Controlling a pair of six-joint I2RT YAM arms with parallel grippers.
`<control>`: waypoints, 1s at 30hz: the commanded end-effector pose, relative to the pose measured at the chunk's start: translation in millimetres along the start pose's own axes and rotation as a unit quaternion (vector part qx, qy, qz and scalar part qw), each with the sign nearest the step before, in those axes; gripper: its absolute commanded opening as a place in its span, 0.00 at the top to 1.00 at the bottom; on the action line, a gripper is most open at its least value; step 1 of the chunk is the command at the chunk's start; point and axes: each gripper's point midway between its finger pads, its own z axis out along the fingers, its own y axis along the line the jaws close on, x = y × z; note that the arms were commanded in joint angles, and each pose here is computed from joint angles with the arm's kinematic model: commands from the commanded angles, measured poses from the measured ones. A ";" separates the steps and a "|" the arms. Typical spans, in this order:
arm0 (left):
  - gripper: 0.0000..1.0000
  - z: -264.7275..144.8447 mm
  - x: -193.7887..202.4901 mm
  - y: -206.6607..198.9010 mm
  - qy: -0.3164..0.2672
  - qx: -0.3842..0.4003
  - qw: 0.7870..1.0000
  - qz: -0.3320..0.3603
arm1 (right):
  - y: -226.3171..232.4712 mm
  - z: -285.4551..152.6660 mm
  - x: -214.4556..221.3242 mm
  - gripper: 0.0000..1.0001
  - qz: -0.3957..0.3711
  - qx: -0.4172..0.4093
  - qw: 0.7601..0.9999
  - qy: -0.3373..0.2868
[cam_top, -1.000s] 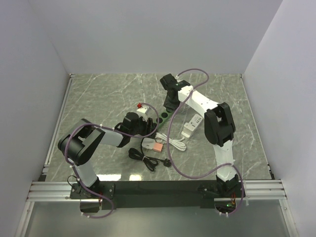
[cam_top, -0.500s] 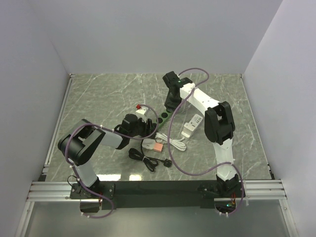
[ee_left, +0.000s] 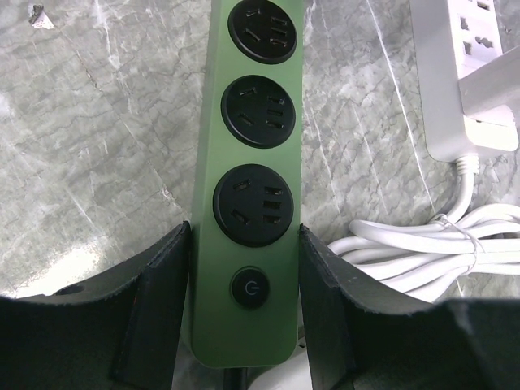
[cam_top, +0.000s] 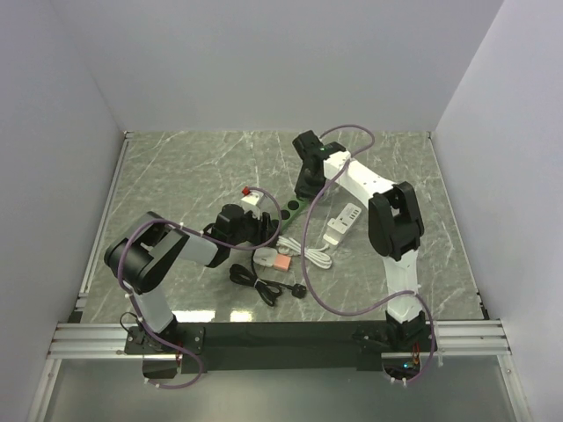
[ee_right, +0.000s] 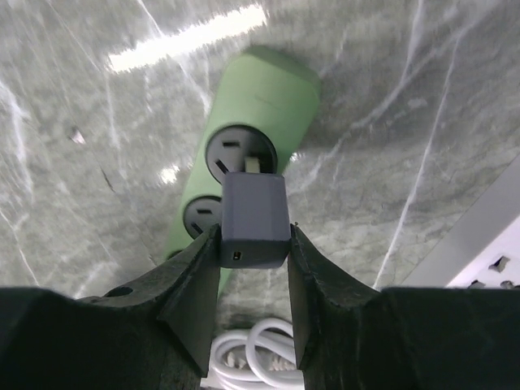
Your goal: Insert the plug
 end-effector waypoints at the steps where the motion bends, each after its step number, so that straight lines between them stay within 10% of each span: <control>1: 1.00 -15.4 62.9 -0.5 0.102 0.011 0.994 -0.020 | -115.9 53.0 65.2 1.00 -0.073 0.194 0.972 0.109; 15: 1.00 -16.7 64.9 -3.0 0.106 0.015 0.994 -0.017 | -88.7 53.2 60.8 1.00 -0.085 0.170 0.975 0.117; 30: 1.00 -16.4 46.8 8.9 0.076 -0.024 0.997 -0.011 | -64.1 -32.8 -10.6 1.00 -0.077 0.080 0.993 -0.047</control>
